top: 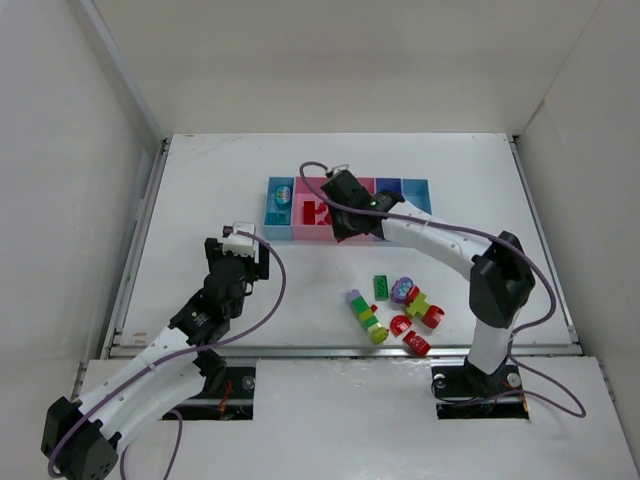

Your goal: Sort the legos into containers by color

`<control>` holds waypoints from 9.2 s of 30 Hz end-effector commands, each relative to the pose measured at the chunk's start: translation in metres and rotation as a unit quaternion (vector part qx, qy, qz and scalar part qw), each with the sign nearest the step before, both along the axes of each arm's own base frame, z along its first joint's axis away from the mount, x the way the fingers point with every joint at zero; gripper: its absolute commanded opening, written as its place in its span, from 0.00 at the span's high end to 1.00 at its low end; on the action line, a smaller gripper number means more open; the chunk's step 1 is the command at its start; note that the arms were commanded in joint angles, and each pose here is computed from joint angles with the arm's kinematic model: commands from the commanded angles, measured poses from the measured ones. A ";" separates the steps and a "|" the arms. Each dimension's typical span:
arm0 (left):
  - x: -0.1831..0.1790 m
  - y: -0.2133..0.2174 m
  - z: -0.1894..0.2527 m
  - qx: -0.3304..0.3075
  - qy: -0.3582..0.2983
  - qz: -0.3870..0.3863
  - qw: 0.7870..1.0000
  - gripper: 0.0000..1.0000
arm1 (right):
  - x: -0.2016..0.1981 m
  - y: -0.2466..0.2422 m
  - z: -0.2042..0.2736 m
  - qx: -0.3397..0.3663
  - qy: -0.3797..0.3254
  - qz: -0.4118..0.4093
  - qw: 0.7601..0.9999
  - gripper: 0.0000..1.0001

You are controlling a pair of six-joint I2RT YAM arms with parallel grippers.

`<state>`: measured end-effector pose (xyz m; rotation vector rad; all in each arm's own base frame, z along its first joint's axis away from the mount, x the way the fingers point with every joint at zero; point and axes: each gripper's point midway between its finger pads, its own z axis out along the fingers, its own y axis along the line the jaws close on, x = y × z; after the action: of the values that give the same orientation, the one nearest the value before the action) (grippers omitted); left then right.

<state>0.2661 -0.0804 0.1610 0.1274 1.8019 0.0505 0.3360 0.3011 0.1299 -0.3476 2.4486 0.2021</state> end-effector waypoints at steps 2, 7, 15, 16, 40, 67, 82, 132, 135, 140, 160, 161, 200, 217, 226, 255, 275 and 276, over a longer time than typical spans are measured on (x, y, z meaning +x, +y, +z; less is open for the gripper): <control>0.001 -0.002 0.007 -0.011 -0.016 -0.004 1.000 0.25 | 0.039 0.018 0.027 -0.013 -0.065 0.004 0.998 1.00; 0.001 -0.002 0.007 -0.011 -0.016 -0.004 1.000 0.25 | 0.088 0.030 0.035 -0.007 -0.080 -0.014 0.997 0.99; 0.002 -0.002 0.007 -0.006 -0.017 -0.005 1.000 0.25 | 0.120 0.040 0.050 -0.008 -0.095 -0.016 0.995 0.18; 0.002 -0.002 0.007 -0.006 -0.017 -0.005 1.000 0.25 | 0.117 0.038 0.053 -0.007 -0.096 -0.016 0.995 0.14; 0.002 -0.005 0.004 -0.005 -0.011 -0.014 1.000 0.25 | -0.069 -0.080 -0.072 -0.035 0.117 -0.056 0.991 0.12; 0.001 -0.004 0.006 -0.004 -0.015 -0.015 1.000 0.25 | -0.054 -0.054 -0.061 0.015 0.089 -0.018 0.996 0.97; 0.001 -0.006 0.006 -0.005 -0.015 -0.019 1.000 0.25 | 0.024 -0.083 0.118 0.102 -0.167 -0.095 0.976 1.00; 0.056 0.014 0.026 -0.029 -0.026 0.012 0.999 0.00 | 0.117 -0.051 0.081 0.060 -0.118 0.035 0.991 0.07; 0.046 0.009 0.021 -0.030 -0.014 -0.003 0.999 0.00 | 0.079 -0.047 0.069 0.030 -0.098 0.081 0.991 0.07; 0.030 -0.007 0.009 -0.030 -0.001 -0.036 0.999 0.00 | -0.017 -0.017 0.015 -0.006 -0.018 0.173 0.985 0.07; 0.011 -0.033 0.030 -0.040 -0.062 -0.086 0.994 0.00 | -0.146 -0.023 -0.070 -0.018 0.117 0.157 0.980 0.08; 0.011 -0.033 0.030 -0.036 -0.063 -0.087 0.994 0.00 | -0.154 -0.023 -0.075 -0.019 0.128 0.160 0.979 0.10; -0.093 -0.197 0.080 0.193 -0.126 -0.758 0.610 0.02 | -0.125 -0.002 0.094 0.017 -0.213 0.396 0.893 1.00; -0.093 -0.202 0.074 0.213 -0.119 -0.786 0.568 0.31 | -0.144 0.005 0.090 0.016 -0.213 0.446 0.869 1.00; -0.096 -0.204 0.074 0.204 -0.117 -0.790 0.567 0.67 | -0.141 0.005 0.089 0.016 -0.219 0.442 0.870 1.00; 0.021 -0.247 0.119 -0.007 -0.048 -0.536 0.843 1.00 | -0.052 -0.108 0.031 0.106 -0.136 0.008 0.985 1.00; 0.138 -0.375 0.053 -0.076 -0.002 -0.516 0.853 0.77 | 0.005 -0.225 0.112 0.080 -0.241 -0.197 0.947 1.00; 0.139 -0.376 0.046 -0.075 0.004 -0.516 0.853 0.68 | 0.005 -0.225 0.112 0.080 -0.241 -0.197 0.947 1.00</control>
<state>0.3893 -0.4540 0.1737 1.0169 1.6231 -0.8573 0.3323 0.0765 0.2130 0.1742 2.0239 0.1237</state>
